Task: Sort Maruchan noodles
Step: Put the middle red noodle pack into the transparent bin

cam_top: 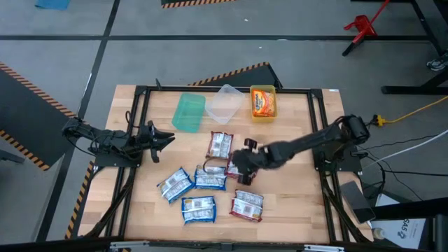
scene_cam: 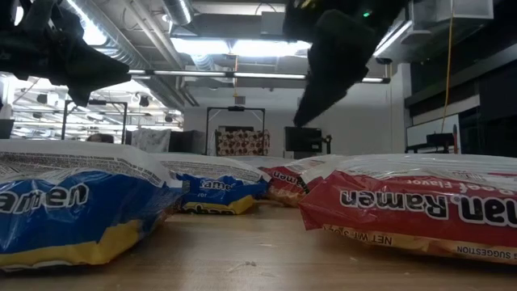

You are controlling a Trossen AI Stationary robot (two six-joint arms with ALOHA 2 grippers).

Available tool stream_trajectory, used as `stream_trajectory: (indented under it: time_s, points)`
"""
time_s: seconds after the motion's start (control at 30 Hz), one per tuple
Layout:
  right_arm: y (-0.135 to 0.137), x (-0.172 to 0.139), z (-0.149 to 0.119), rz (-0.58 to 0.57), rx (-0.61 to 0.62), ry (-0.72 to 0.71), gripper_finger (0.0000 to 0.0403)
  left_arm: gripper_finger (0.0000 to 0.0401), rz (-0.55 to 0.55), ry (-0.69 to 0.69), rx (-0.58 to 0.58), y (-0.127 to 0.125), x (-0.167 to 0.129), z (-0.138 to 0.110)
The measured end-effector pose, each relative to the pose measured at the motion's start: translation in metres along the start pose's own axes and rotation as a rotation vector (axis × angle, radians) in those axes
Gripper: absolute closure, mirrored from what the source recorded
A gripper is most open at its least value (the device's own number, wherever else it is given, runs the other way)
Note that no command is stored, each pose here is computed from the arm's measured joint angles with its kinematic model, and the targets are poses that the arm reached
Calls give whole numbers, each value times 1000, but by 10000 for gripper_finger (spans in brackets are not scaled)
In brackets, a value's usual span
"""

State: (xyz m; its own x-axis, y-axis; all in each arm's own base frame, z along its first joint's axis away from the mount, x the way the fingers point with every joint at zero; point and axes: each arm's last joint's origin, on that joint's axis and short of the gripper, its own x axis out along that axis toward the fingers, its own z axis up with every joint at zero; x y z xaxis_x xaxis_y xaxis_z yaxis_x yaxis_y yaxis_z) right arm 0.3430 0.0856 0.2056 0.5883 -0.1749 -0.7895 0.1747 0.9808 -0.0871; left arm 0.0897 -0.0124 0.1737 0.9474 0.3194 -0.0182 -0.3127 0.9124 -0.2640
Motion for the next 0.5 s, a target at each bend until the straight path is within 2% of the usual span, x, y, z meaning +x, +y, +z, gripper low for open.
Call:
stream_trajectory:
  time_s: [0.13, 0.23, 0.37, 0.5]
  points:
    - [17, -1, -24, -141, 21, -143, 185, 311, 0, 0, 0, 0, 0, 0]
    - [18, 4, -45, -104, 92, -183, 151, 311, 0, 0, 1, 0, 0, 0]
    - [15, 16, -67, -31, 120, -203, 117, 311, 1, 0, 3, 0, 0, 0]
    - [4, 25, -84, -53, 135, -203, 99, 311, 2, -1, -4, 0, 0, 0]
